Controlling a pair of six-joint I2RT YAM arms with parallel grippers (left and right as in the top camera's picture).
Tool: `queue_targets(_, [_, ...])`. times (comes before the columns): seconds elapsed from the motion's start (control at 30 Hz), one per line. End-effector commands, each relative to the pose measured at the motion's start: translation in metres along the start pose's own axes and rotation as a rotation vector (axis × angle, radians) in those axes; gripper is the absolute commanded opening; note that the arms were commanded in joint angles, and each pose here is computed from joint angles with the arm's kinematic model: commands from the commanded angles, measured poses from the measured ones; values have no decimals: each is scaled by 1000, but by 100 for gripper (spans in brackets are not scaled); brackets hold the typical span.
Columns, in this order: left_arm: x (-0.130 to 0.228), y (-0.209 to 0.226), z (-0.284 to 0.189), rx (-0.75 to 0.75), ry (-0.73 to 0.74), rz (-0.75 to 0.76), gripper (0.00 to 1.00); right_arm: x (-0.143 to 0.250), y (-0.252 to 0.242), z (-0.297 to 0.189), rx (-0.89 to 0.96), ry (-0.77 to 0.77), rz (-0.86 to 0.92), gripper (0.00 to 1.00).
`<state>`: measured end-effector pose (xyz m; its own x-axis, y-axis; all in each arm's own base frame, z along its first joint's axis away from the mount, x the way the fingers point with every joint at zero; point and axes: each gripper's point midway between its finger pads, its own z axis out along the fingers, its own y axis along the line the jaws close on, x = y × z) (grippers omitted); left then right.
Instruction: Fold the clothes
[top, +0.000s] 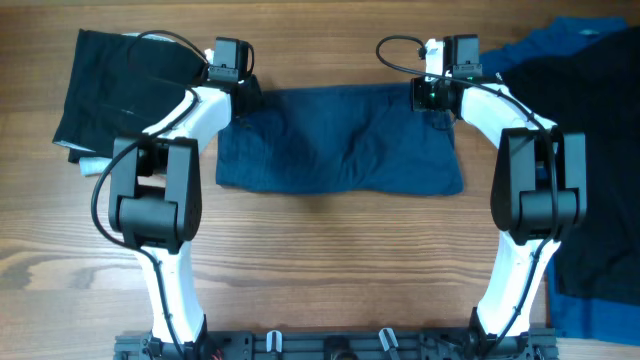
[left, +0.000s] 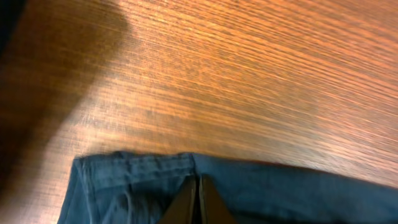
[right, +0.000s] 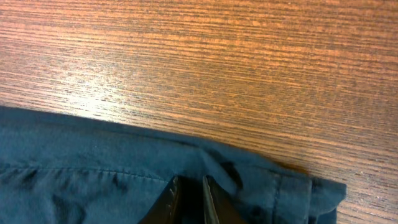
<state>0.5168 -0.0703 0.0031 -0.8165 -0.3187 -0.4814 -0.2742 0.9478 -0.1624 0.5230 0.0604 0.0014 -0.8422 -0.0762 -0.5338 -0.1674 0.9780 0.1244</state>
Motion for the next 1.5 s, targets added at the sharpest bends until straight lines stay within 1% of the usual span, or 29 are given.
queue_targets(0.0, [-11, 37, 15, -107, -36, 17, 4, 35, -13, 27, 50, 89, 10, 13])
queue_targets(0.07, [-35, 34, -2, -92, -93, 33, 4, 35, -13, 27, 50, 89, 10, 13])
queue_targets(0.13, [-64, 26, -32, -65, -168, 35, 4, 36, -13, 27, 49, 94, 12, 18])
queue_targets(0.2, [-85, 19, -63, -40, -233, 25, 4, 39, -13, 27, 49, 103, 13, 21])
queue_targets(0.23, [-93, 14, -83, -24, -262, 20, 4, 39, -13, 27, 49, 107, 13, 21])
queue_targets(0.3, [-94, 4, -112, 19, -262, 25, 4, 41, -12, 27, 48, 111, 14, 22])
queue_targets(0.4, [-68, -12, -133, 103, -155, 54, 4, 41, -12, 27, 48, 111, 14, 22])
queue_targets(0.43, [-41, -19, -133, 140, -45, 71, 4, 41, -12, 27, 48, 112, 14, 23])
queue_targets(0.53, [-2, -33, -123, 230, 118, 80, 4, 41, -12, 27, 48, 113, 15, 21])
queue_targets(0.63, [30, -41, -104, 291, 230, 75, 4, 42, -12, 27, 48, 115, 17, 19])
queue_targets(0.83, [66, -28, -55, 236, 357, 44, 4, 43, -13, 26, 49, 120, 18, 18])
queue_targets(0.93, [72, -10, -31, 137, 351, 51, 4, 44, -12, 26, 48, 127, 19, 18])
queue_targets(1.0, [72, 10, -18, 40, 334, 59, 4, 47, -12, 26, 48, 139, 20, 19])
queue_targets(1.1, [64, 17, -17, 15, 306, 52, 4, 50, -12, 25, 48, 149, 18, 19])
queue_targets(1.2, [42, 24, -25, 7, 239, 36, 4, 50, -12, 25, 48, 149, 19, 19])
queue_targets(1.33, [5, 43, -54, -48, 125, -27, 4, 50, -12, 25, 48, 152, 19, 19])
queue_targets(1.47, [-26, 43, -93, -26, 20, -46, 4, 50, -12, 25, 48, 148, 19, 19])
